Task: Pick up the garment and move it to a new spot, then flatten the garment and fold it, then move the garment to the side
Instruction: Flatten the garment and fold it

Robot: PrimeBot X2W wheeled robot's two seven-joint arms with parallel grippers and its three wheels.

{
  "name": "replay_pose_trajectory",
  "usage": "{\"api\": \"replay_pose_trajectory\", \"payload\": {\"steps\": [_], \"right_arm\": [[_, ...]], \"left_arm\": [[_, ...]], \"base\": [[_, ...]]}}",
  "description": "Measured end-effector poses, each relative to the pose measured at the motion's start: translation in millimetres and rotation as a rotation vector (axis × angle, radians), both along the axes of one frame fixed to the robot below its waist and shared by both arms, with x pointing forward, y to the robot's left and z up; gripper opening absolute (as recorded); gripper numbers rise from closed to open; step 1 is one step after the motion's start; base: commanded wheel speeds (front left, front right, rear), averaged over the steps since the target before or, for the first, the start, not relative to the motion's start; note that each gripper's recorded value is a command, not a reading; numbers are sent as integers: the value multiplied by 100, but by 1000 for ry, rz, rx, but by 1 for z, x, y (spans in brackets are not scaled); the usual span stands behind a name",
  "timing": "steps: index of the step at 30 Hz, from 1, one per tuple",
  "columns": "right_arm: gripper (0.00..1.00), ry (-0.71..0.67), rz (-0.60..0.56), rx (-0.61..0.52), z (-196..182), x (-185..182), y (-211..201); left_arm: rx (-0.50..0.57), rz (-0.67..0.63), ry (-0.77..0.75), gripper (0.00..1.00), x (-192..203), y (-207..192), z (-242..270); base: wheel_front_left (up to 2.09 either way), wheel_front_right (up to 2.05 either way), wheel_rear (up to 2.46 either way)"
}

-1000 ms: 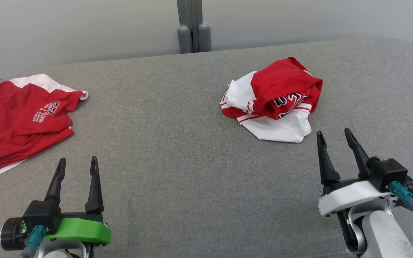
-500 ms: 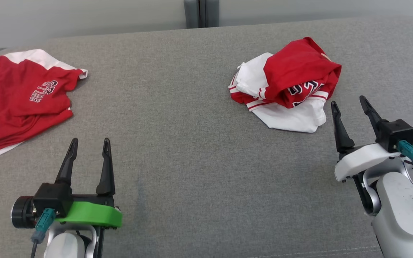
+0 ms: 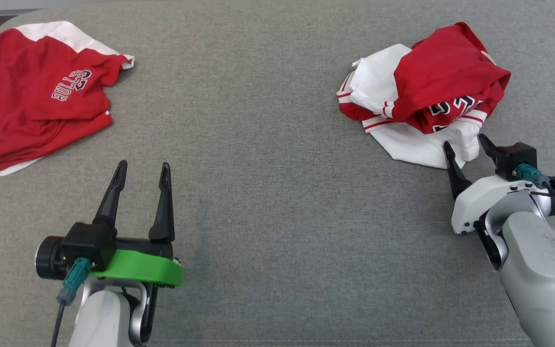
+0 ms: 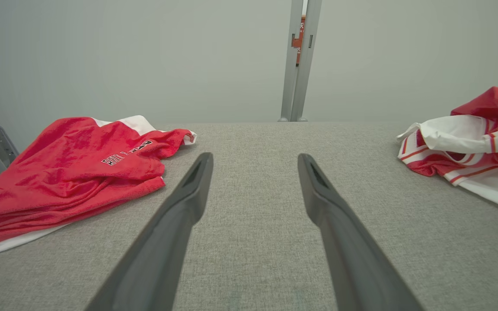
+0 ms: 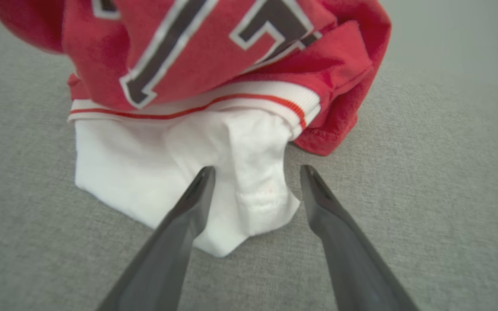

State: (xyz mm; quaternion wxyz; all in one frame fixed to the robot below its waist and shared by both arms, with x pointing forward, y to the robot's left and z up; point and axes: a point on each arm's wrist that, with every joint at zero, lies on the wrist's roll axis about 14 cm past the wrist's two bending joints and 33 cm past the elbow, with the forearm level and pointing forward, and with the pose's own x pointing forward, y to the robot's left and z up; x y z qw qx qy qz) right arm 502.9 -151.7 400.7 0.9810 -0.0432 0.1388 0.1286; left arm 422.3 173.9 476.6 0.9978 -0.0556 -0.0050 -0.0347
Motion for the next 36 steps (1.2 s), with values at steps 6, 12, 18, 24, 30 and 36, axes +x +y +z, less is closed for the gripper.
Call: {"api": "replay_pose_trajectory", "payload": {"steps": [6, 12, 18, 24, 30, 36], "right_arm": [[0, 89, 24, 12, -25, 1, 14], [0, 36, 84, 69, -4, 3, 44], [0, -46, 193, 134, 28, -12, 87], [0, -147, 317, 217, 72, -26, 137], [0, -211, 452, 315, 107, -49, 187], [0, -177, 599, 401, 111, -93, 236]], "left_arm": [[-4, 30, 19, 100, -1, 8, -5], [-6, 49, 11, 100, -5, 12, -1], [-9, 52, -8, 100, -11, 12, 6], [-9, 54, -34, 100, -17, 12, 16], [-7, 82, -38, 100, -27, 21, 19], [2, 113, -40, 100, -35, 31, 21]], "base": [[0, 0, 0], [0, 0, 0], [0, 0, 0], [0, 0, 0], [0, 0, 0], [0, 0, 0]]}}
